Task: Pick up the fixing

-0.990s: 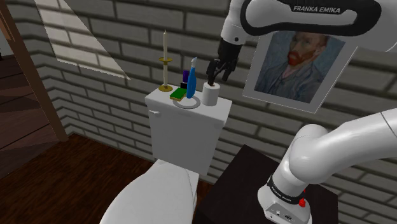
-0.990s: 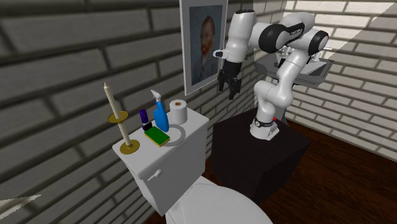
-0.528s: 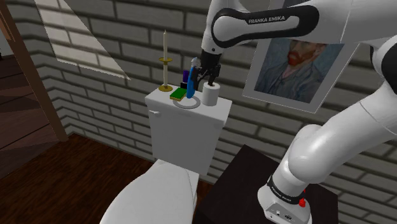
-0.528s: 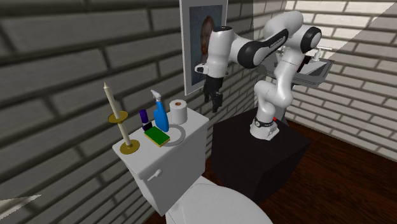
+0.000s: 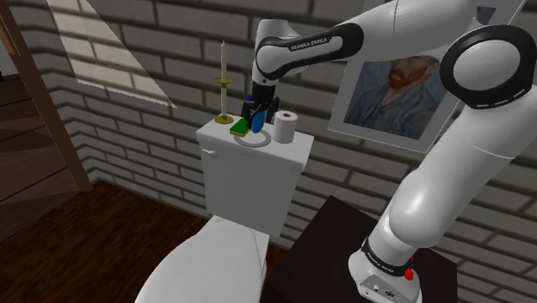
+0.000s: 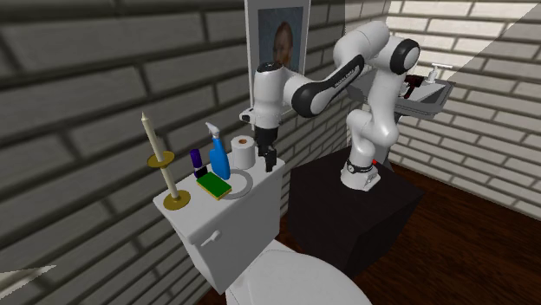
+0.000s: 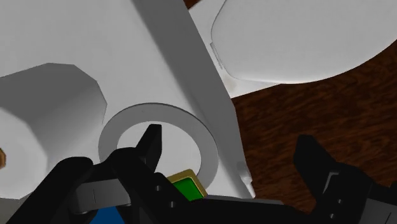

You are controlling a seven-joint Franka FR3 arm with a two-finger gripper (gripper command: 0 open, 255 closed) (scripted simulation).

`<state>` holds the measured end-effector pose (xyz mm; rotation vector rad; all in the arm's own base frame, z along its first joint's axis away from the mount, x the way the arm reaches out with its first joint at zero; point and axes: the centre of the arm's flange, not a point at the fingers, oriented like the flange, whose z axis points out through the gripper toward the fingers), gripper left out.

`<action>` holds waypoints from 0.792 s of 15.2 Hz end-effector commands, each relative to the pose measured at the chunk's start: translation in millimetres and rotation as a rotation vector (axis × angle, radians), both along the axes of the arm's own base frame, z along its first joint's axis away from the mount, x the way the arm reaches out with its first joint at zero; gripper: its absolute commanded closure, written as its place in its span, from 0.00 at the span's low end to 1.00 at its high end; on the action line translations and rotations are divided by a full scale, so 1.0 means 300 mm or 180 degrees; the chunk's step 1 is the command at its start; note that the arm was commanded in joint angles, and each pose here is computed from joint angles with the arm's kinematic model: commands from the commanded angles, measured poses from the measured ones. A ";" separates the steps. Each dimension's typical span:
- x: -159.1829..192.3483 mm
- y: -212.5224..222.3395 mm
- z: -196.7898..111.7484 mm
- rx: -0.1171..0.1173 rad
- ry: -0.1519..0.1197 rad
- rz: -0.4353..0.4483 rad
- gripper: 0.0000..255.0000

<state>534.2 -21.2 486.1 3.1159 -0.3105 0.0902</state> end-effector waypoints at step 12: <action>0.378 -0.094 -0.342 -0.0040 0.0212 -0.0164 0.00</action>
